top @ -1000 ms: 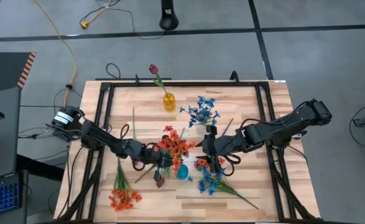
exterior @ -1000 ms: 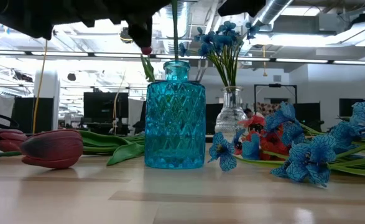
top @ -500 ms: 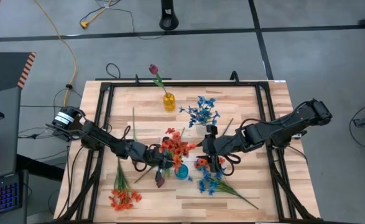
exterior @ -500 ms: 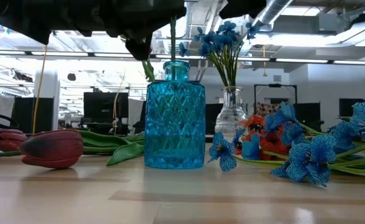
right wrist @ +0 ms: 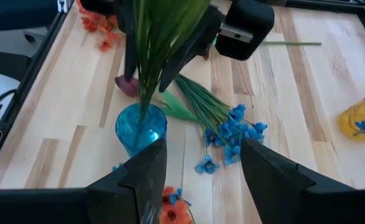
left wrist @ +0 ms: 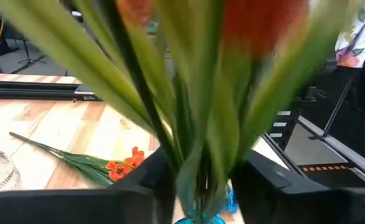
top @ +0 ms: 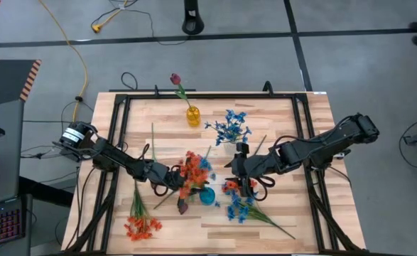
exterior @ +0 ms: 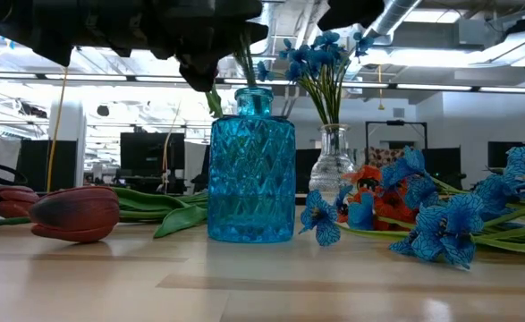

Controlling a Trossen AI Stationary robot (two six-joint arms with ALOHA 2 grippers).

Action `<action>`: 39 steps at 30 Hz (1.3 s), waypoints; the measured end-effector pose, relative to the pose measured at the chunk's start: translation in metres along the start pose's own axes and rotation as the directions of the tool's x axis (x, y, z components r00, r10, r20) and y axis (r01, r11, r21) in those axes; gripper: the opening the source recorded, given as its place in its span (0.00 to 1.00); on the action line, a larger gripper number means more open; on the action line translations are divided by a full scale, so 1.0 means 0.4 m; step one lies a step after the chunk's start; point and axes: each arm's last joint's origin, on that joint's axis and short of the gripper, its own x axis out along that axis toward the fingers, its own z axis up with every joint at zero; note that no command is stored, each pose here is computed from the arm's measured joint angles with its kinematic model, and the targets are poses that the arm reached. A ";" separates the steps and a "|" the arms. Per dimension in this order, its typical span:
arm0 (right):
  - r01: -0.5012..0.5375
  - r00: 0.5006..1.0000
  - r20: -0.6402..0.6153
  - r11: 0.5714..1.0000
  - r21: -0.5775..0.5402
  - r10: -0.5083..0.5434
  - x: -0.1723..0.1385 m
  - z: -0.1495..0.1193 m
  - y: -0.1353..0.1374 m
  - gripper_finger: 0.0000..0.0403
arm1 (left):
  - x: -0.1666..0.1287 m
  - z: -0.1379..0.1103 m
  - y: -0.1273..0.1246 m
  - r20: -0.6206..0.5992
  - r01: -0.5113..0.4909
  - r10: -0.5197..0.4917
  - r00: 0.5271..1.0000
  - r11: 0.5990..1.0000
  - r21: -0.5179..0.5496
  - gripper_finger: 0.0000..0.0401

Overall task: Sort flowers into vase by color
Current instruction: Put the top orange flowers into the blue vase, then put the right orange flowers into the blue vase

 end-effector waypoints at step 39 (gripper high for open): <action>0.158 0.823 -0.543 0.985 -0.063 -0.167 0.041 -0.214 -0.119 0.57 | -0.238 0.112 0.032 -0.417 -0.104 0.161 0.895 0.982 0.156 0.60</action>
